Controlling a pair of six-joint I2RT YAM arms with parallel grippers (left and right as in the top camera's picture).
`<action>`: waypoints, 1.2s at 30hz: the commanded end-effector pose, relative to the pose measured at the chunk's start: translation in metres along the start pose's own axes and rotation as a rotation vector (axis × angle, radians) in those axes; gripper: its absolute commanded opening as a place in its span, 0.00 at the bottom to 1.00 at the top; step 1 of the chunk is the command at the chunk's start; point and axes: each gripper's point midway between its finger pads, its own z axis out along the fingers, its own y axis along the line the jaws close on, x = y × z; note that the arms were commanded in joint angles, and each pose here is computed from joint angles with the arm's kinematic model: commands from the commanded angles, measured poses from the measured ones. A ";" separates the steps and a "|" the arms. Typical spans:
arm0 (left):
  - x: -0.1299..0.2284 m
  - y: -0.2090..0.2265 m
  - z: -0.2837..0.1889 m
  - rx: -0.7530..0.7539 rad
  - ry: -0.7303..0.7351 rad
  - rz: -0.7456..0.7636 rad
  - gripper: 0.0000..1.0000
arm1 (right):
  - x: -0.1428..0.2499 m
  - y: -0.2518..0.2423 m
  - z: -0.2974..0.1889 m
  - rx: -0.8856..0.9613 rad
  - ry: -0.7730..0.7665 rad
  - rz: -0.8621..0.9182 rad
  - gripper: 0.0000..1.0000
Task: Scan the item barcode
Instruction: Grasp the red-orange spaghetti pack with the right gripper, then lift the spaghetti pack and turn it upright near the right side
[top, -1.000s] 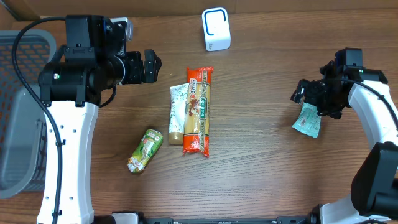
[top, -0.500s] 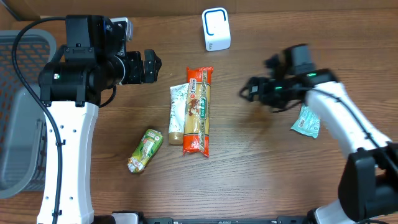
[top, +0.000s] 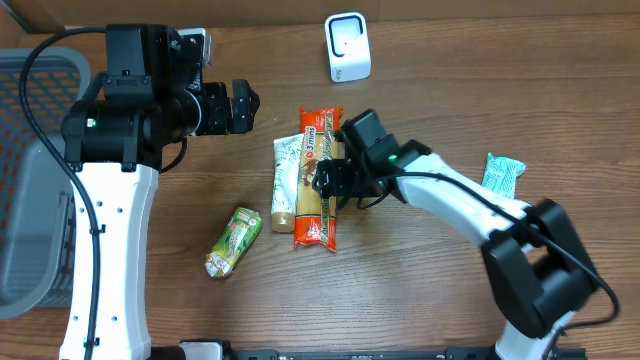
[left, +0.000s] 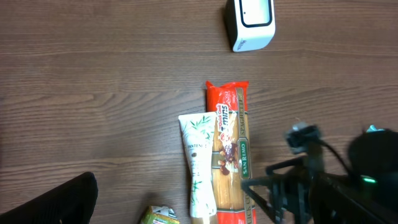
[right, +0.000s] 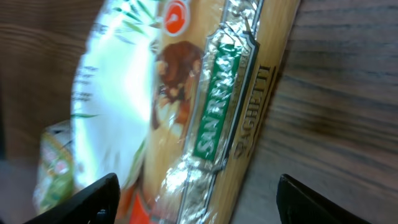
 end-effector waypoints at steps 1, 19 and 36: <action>-0.004 -0.001 -0.002 0.000 -0.010 0.022 0.99 | -0.008 -0.012 0.012 0.032 -0.026 0.024 0.80; -0.004 -0.001 -0.002 -0.001 -0.010 0.022 0.99 | 0.003 -0.012 0.065 -0.049 0.032 0.066 0.28; -0.004 -0.001 -0.002 -0.001 -0.010 0.022 1.00 | -0.038 -0.031 -0.091 0.146 -0.108 0.009 0.04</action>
